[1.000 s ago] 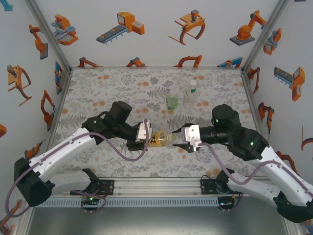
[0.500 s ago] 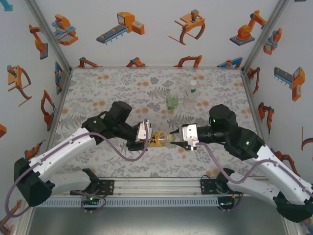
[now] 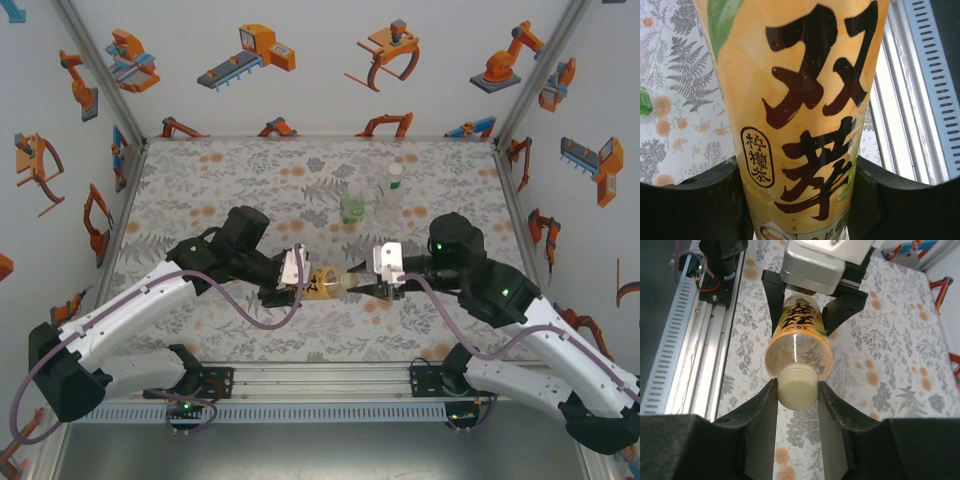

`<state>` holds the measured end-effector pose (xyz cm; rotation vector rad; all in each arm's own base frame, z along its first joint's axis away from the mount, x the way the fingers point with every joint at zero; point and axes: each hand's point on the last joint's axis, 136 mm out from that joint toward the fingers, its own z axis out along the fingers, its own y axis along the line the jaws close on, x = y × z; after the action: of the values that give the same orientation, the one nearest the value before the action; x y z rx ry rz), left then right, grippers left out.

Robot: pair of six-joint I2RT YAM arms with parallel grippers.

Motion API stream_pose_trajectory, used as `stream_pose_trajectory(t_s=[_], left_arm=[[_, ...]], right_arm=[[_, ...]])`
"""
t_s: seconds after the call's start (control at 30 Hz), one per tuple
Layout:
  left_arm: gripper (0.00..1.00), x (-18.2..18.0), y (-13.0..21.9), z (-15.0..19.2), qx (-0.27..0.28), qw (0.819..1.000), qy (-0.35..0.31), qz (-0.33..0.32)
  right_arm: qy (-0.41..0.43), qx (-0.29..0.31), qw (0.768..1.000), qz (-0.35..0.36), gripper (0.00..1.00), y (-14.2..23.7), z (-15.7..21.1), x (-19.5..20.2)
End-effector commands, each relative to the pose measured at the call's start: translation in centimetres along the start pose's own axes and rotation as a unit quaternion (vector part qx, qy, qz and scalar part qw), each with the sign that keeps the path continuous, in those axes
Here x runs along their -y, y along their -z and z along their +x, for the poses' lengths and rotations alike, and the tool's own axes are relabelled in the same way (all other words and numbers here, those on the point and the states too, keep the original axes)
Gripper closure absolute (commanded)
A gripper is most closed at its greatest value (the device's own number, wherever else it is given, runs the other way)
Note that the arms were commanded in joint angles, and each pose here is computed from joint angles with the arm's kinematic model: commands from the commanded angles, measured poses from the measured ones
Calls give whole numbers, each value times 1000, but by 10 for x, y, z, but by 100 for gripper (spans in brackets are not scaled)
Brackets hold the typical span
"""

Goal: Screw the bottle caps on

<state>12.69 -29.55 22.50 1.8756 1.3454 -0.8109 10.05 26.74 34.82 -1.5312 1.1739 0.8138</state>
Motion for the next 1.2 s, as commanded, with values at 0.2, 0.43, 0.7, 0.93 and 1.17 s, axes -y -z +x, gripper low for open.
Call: stream_pose_trajectory(t_s=[0.2,0.43,0.7,0.93,1.17], left_arm=[[100,-21,13,-6,-10,997,-26,-78],[100,-28,18,-6,-10,993,-33,-111],[100,-30,18,-4,-14,993,-29,-114],[100,-30,18,-5,-12,993,-29,-113],[100,-30,20,-6,-12,992,-31,-118]], right_arm=[[-260,91,950,150,100,9,-10,54],[-455,103,854,232,100,17,17,82],[-678,102,672,280,100,14,60,91],[-694,101,667,250,100,6,43,94],[-669,111,687,260,93,17,33,95]])
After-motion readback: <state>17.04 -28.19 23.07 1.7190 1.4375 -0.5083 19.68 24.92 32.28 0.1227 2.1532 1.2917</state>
